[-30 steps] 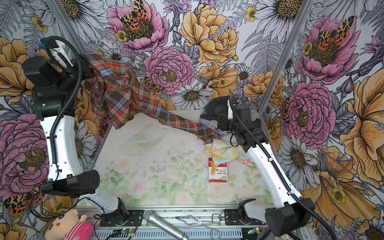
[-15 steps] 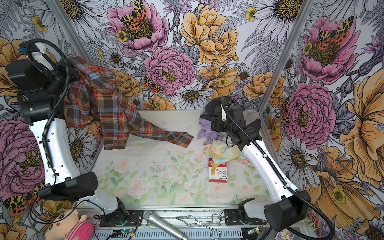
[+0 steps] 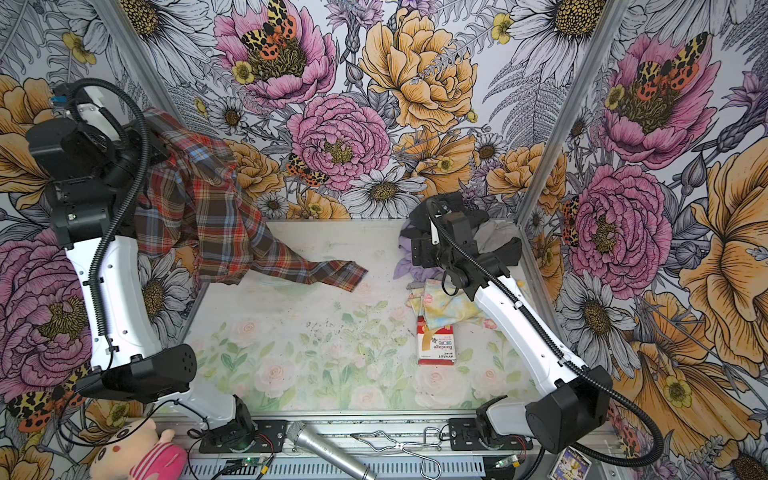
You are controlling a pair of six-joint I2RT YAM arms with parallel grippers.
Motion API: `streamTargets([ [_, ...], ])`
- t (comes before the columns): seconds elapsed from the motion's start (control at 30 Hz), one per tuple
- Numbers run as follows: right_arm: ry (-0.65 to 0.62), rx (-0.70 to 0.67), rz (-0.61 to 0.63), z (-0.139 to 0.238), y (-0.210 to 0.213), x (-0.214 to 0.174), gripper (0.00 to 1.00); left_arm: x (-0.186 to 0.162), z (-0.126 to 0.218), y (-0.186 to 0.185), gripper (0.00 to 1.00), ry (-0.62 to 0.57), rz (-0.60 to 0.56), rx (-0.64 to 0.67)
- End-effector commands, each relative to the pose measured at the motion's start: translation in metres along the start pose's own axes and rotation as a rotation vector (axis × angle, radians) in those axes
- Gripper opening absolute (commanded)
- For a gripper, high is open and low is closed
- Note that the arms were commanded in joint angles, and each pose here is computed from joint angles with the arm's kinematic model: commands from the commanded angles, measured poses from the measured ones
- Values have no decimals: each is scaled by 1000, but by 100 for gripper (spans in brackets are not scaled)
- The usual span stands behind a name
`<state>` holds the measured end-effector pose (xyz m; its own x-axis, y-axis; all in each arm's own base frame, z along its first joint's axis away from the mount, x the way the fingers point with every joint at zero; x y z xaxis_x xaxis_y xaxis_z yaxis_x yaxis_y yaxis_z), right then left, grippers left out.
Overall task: Pick out a specific cloth from the pile
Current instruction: 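Carry the plaid shirt away with the left gripper while the right releases, then lower the plaid shirt onto the table with the left gripper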
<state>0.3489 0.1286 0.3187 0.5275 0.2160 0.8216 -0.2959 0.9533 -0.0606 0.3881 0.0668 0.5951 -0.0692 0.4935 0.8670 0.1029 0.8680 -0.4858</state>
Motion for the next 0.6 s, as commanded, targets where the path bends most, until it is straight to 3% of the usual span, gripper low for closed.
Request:
streamTargets([
  [0.0, -31, -23, 4, 7, -3, 9, 92, -25, -19, -15, 0, 32, -43, -22],
  [0.27, -15, -73, 0, 4, -9, 2, 92, -137, -62, -56, 0, 246, -52, -81],
  [0.57, 0, -103, -3, 2, -14, -4, 93, -301, -91, -41, 0, 529, 34, -52],
])
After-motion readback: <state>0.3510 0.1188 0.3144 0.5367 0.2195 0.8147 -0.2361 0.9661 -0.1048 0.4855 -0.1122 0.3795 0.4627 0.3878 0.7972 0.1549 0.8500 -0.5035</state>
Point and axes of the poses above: each gripper's point midway between its finger pads, its own z axis back along the fingers, its own y axis along the line the jaws close on, x = y × z, the point moved 4 cm from there along z, back along the fingers, and after that the axes turned 9 degrees about z, right-handed, at the moved point
